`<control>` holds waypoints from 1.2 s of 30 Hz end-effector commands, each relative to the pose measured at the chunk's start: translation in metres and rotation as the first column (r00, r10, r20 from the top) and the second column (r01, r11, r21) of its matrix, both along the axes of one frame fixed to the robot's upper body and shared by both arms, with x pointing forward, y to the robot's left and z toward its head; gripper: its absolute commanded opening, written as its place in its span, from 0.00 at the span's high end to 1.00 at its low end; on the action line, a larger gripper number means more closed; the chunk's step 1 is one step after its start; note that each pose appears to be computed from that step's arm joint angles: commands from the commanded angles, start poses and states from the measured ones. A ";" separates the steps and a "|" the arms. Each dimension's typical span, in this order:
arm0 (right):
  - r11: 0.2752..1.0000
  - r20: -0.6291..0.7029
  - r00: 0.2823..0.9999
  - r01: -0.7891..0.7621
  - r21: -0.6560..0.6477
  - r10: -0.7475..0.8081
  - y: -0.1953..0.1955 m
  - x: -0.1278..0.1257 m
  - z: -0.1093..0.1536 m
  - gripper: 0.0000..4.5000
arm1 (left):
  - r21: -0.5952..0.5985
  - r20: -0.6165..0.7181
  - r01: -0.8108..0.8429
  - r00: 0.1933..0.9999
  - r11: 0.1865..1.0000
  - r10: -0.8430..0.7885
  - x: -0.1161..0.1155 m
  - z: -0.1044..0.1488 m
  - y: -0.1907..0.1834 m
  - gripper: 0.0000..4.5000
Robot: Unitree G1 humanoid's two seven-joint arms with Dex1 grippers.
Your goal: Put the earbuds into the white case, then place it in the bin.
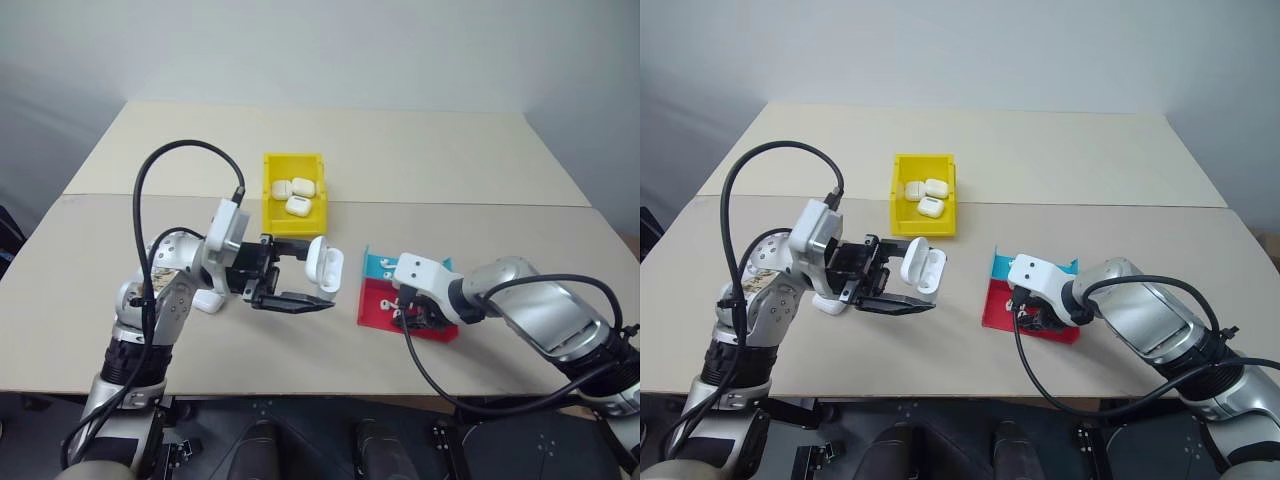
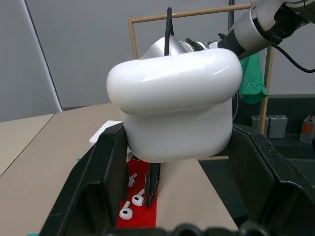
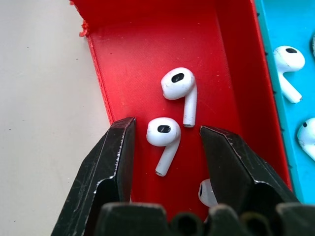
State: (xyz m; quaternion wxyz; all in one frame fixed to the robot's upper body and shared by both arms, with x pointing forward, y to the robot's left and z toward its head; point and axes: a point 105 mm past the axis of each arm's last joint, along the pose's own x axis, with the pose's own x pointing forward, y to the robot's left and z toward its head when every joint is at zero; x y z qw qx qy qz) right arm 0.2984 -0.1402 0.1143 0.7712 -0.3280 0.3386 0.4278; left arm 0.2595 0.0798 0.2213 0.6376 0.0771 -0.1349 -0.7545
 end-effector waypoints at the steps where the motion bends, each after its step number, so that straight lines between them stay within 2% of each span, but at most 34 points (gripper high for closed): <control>1: 1.000 0.010 1.000 -0.009 -0.003 0.009 0.000 -0.001 0.001 0.72 | -0.009 0.051 0.022 0.998 1.000 -0.022 -0.007 0.009 -0.002 0.38; 3: 1.000 0.006 1.000 -0.013 -0.004 0.014 0.000 -0.003 0.001 0.86 | -0.008 0.051 0.022 0.998 1.000 -0.022 -0.007 0.009 -0.001 0.38; 10: 0.999 0.010 1.000 0.013 0.034 -0.014 0.001 -0.007 0.007 0.86 | -0.003 0.050 0.025 0.998 1.000 -0.025 -0.006 0.010 -0.001 0.38; 13: 0.992 0.045 0.998 0.046 0.117 -0.052 -0.001 -0.007 0.029 0.86 | -0.002 0.048 0.027 0.998 1.000 -0.027 -0.004 0.011 0.001 0.38; 14: 0.979 0.086 0.995 0.041 0.197 -0.059 0.001 -0.007 0.045 0.86 | -0.002 0.046 0.027 0.999 1.000 -0.027 -0.003 0.012 0.001 0.38; 16: 0.938 0.161 0.985 0.001 0.348 -0.061 0.005 -0.009 0.072 0.86 | -0.005 0.044 0.032 0.999 0.999 -0.031 -0.001 0.013 0.001 0.38; 18: 0.845 0.295 0.954 -0.110 0.523 -0.059 0.007 -0.014 0.108 0.86 | -0.024 0.044 0.034 0.998 0.999 -0.033 0.002 0.017 -0.001 0.38; 21: 0.641 0.423 0.896 -0.246 0.727 -0.137 0.009 -0.027 0.154 0.86 | -0.064 0.043 0.042 0.998 0.997 -0.039 0.006 0.025 -0.007 0.38; 23: 0.535 0.445 0.879 -0.296 0.791 -0.171 0.014 -0.033 0.169 0.86 | -0.081 0.036 0.038 0.999 0.996 -0.035 0.009 0.028 -0.011 0.38; 28: 0.340 0.477 0.859 -0.398 0.852 -0.189 0.033 -0.050 0.193 0.86 | -0.114 0.024 0.038 0.999 0.993 -0.035 0.014 0.035 -0.021 0.38; 30: 0.312 0.475 0.863 -0.409 0.858 -0.174 0.040 -0.055 0.194 0.86 | -0.126 0.019 0.041 0.999 0.991 -0.039 0.015 0.038 -0.024 0.38; 36: 0.311 0.474 0.871 -0.418 0.854 -0.131 0.058 -0.065 0.184 0.86 | -0.138 0.018 0.061 0.998 0.989 -0.059 0.015 0.044 -0.032 0.38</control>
